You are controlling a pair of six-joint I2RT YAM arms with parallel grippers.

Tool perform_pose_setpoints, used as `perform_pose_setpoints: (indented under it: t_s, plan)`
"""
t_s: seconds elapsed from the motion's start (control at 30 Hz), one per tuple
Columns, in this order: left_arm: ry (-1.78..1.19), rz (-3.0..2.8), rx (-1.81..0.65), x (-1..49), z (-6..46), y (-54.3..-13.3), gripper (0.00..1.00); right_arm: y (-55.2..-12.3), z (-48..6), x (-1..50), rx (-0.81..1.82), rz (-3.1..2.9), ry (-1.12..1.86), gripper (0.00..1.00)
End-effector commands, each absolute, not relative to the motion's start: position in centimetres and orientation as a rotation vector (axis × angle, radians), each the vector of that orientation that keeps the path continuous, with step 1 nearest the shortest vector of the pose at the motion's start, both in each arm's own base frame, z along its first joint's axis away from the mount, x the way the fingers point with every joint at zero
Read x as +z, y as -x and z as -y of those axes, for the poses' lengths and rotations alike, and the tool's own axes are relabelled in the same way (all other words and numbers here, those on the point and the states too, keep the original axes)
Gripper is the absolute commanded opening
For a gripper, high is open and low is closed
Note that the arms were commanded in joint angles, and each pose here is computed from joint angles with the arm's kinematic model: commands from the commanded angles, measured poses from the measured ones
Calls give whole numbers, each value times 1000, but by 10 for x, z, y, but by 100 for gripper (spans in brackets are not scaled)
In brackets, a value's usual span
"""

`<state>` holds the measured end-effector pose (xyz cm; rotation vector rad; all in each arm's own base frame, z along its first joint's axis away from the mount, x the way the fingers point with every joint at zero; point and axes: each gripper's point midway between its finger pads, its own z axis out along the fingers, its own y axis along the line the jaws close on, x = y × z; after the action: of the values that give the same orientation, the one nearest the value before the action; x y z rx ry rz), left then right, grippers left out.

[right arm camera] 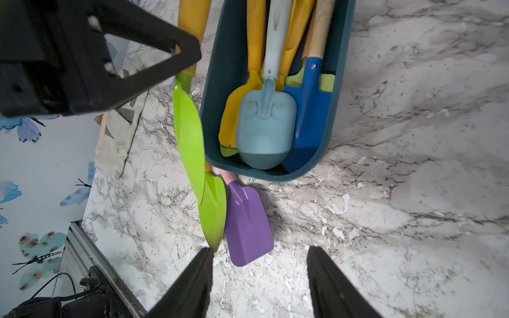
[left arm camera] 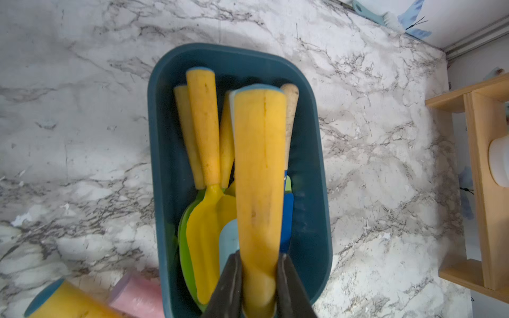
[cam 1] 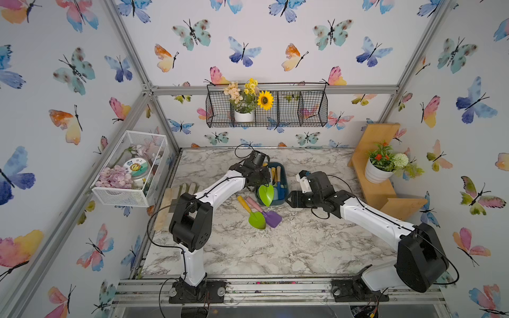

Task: Put the shovel into the storage box
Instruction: Place the shovel in the storage box.

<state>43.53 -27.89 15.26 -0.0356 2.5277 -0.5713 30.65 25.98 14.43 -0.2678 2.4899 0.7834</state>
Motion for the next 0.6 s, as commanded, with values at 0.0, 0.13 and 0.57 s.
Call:
perform_pose_setpoints:
  t_s: [0.0,0.13,0.57]
  plan:
    - [-3,-2533,-497,150,279,-447,2,-304,-252,146,768,-2490,239,59]
    - [-21,-2535,-454,142,282,-462,2,-303,-252,145,770,-2492,235,59]
    - [21,-2568,-357,111,266,-485,1,-299,-248,140,760,-2508,222,59]
